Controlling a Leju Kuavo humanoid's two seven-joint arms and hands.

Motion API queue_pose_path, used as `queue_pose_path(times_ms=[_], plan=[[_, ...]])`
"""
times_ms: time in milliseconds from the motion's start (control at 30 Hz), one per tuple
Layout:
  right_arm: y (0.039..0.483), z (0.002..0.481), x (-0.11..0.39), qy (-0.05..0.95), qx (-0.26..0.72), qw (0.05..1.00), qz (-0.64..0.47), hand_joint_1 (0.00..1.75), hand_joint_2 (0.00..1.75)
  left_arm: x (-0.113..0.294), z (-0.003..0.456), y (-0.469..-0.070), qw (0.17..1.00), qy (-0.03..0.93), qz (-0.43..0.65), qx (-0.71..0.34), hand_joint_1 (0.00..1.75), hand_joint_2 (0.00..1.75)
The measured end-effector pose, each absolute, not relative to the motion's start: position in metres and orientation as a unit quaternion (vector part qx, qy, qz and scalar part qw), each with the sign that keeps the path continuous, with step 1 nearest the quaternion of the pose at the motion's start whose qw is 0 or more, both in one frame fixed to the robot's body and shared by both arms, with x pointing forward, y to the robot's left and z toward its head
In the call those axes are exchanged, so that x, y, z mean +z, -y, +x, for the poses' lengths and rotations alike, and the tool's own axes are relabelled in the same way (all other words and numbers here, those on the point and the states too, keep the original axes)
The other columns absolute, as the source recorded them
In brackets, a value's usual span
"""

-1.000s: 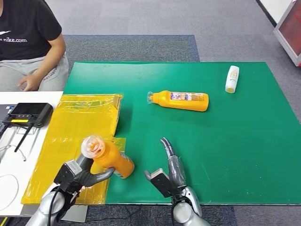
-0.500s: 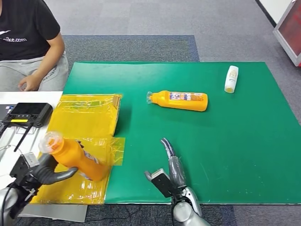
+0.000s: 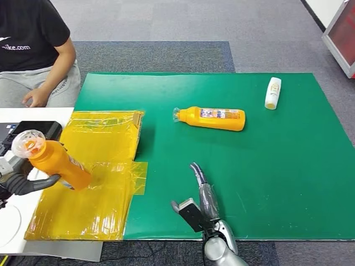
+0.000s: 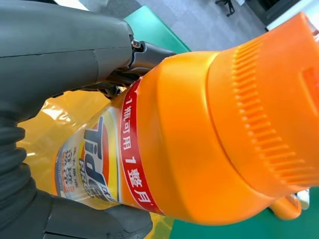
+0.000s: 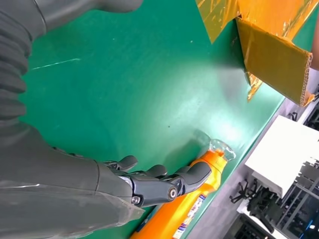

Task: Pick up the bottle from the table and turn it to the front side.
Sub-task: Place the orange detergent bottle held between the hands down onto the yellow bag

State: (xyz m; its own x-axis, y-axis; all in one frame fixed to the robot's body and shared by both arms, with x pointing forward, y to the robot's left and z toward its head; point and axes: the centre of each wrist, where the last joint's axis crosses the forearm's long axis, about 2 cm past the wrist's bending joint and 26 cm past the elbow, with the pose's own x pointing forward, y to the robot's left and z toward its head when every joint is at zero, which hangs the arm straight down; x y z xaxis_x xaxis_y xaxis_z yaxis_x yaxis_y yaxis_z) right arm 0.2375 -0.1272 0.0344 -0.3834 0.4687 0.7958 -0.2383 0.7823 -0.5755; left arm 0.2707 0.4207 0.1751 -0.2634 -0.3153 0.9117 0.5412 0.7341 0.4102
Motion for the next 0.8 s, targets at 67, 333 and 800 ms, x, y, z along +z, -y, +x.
queue_pose_path(times_ms=[67,333,800], plan=[[0.127,0.238,0.034,0.768,0.322,0.549,-0.075,0.0,1.75,0.179,0.274,-0.422,0.599,0.712,-0.082,-0.357,1.75,1.75],[0.12,0.245,0.039,0.772,0.325,0.542,-0.065,0.0,1.75,0.177,0.287,-0.406,0.605,0.682,-0.135,-0.39,1.75,1.75],[0.096,0.25,0.045,0.769,0.346,0.537,-0.031,0.0,1.75,0.114,0.321,-0.338,0.642,0.616,-0.146,-0.433,1.75,1.75]])
